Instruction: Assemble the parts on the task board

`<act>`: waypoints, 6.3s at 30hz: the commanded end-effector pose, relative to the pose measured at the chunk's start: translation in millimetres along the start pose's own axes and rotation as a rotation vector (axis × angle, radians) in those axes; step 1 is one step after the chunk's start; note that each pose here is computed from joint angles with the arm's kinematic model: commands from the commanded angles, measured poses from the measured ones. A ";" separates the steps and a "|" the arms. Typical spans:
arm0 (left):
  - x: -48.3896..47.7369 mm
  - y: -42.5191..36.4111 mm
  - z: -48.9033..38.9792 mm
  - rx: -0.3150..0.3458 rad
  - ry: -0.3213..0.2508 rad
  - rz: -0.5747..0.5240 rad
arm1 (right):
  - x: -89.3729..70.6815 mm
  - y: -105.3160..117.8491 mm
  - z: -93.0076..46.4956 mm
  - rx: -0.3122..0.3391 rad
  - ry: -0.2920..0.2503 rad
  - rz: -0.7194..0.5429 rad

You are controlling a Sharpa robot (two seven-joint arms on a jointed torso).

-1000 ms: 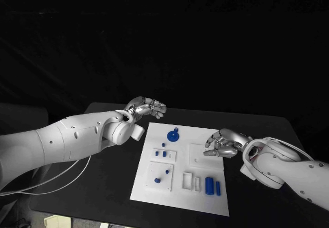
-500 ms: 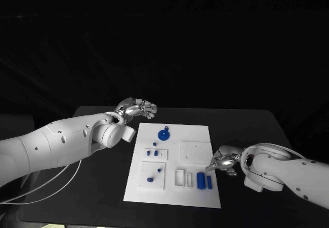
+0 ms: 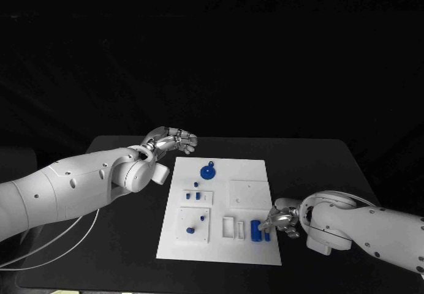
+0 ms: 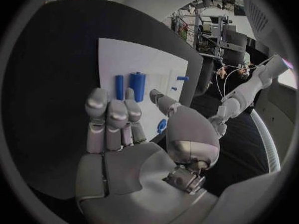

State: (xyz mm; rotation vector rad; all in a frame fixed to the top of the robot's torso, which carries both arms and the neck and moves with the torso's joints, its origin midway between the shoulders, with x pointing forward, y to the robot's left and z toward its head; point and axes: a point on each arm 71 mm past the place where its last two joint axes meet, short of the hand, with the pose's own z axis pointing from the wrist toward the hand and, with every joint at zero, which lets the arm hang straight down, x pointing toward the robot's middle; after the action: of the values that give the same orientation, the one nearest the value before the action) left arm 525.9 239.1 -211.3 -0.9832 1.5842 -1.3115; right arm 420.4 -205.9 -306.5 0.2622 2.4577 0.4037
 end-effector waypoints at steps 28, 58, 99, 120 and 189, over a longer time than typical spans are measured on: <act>4.8 -2.0 0.2 0.010 0.025 -0.015 | 22.4 19.7 33.1 0.010 0.007 -0.002; 5.4 -2.1 -0.1 0.008 0.027 -0.016 | 27.8 31.2 29.8 -0.013 0.016 0.063; 7.6 -2.8 -0.1 0.009 0.031 -0.017 | 3.9 77.3 25.0 -0.107 -0.132 -0.030; 6.8 -2.8 -0.6 0.008 0.029 -0.017 | 26.3 87.1 32.7 -0.139 -0.205 -0.323; 4.1 -1.5 -1.3 -0.003 0.027 -0.016 | 38.1 83.9 29.1 -0.190 -0.068 -0.275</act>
State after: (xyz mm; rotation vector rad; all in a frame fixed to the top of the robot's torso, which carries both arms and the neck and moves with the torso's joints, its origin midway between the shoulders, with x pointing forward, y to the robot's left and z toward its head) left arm 523.8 237.5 -211.1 -0.9887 1.5991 -1.3186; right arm 417.5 -112.2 -320.1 -0.1060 2.3230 0.4846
